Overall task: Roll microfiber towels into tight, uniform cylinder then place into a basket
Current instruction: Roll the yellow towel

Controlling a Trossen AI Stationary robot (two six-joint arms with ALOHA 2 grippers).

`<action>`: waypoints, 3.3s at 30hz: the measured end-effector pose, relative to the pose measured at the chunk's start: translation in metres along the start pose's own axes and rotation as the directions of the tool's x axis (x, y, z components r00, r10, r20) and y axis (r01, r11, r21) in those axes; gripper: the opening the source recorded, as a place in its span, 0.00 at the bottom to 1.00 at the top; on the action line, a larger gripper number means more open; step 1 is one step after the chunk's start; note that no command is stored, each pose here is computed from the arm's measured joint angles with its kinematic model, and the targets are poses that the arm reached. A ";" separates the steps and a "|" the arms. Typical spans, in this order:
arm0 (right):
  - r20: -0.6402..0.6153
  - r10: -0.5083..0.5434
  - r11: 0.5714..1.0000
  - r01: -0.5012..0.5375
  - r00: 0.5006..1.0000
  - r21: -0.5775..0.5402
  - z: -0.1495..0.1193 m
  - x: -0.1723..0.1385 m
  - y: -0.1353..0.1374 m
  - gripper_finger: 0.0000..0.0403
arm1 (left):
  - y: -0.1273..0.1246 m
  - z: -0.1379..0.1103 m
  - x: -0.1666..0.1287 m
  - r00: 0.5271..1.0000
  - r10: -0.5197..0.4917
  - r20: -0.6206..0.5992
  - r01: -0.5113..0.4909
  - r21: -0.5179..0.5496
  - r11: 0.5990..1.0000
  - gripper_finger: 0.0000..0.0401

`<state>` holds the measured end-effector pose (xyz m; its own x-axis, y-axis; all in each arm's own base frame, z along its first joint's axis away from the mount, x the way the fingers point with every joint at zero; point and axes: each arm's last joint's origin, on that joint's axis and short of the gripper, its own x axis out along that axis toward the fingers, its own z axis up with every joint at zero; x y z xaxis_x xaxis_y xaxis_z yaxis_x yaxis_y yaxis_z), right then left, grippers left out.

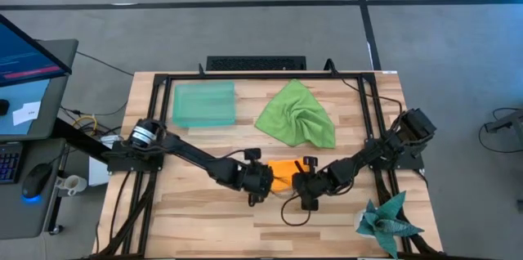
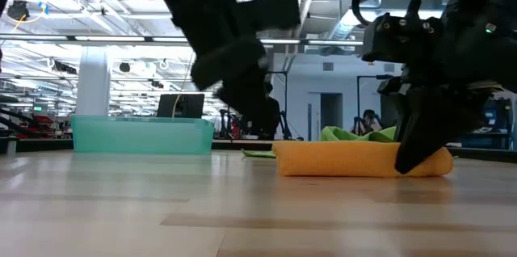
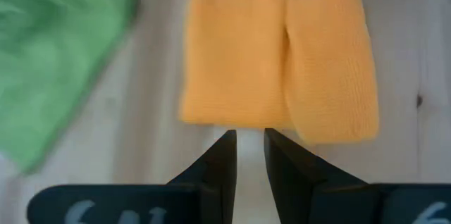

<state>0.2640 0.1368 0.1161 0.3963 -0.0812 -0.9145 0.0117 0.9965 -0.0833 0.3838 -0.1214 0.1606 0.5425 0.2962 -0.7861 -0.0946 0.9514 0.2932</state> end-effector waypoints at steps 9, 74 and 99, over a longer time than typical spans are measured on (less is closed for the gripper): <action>0.027 0.049 0.996 -0.051 0.998 0.068 0.004 -0.008 -0.003 0.07 | -0.031 -0.004 -0.022 0.997 0.033 0.075 -0.045 0.163 0.986 0.16; -0.028 0.216 0.968 -0.211 0.976 0.139 0.014 -0.004 -0.017 0.08 | -0.018 0.003 0.025 0.993 -0.108 0.053 0.096 0.194 0.976 0.43; -0.049 0.267 0.957 -0.259 0.962 0.130 0.013 -0.004 -0.016 0.09 | -0.001 -0.001 0.039 0.980 -0.197 0.023 0.197 0.030 0.980 0.33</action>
<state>0.2740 0.1216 0.1262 0.3397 0.1870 -0.9218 0.0279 0.9776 0.2087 0.4046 -0.1111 0.1291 0.5698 0.1007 -0.8156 0.0391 0.9880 0.1493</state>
